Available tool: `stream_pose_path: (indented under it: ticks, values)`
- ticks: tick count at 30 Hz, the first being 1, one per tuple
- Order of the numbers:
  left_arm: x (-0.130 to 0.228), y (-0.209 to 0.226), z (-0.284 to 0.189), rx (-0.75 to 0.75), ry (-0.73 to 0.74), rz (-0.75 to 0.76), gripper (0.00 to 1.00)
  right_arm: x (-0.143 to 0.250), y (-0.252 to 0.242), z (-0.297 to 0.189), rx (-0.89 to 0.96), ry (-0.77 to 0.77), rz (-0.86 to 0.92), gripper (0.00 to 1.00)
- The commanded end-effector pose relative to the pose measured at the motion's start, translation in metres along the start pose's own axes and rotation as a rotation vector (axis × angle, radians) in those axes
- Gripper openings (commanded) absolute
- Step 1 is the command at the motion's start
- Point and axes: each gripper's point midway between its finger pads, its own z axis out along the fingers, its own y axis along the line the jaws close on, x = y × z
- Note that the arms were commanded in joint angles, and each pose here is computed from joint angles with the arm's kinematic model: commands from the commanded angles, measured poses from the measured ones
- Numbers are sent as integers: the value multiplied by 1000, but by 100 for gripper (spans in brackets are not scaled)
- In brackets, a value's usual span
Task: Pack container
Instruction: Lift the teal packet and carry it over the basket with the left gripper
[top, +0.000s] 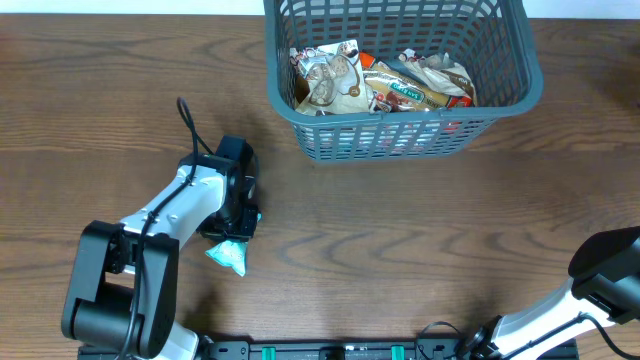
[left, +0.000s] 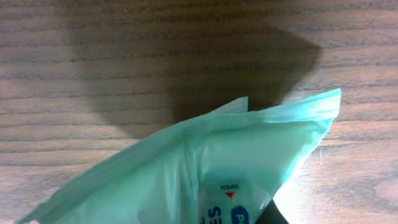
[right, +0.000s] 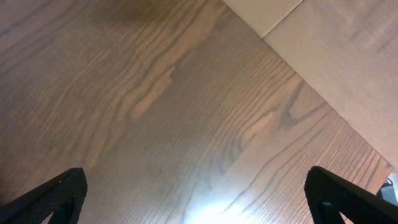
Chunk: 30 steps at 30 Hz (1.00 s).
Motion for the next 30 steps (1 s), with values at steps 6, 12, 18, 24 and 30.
stream_pose_path:
  ticks: [6, 12, 18, 24, 30]
  values:
    - [-23, 0, -31, 2, -111, -52, 6, 1, -3, 5, 8, 10, -11, 99]
    - [-52, 4, -126, 6, -392, -65, 6, 1, -3, 5, 8, 10, -11, 99]
    - [-50, 29, -270, -32, -785, -134, 6, 1, -3, 5, 8, 10, -11, 99]
    - [-34, 18, -383, -3, -1084, -86, 6, 1, -3, 5, 8, 10, -11, 99]
    - [-31, -26, -453, 74, -1264, 45, 6, 1, -3, 5, 8, 10, -11, 99]
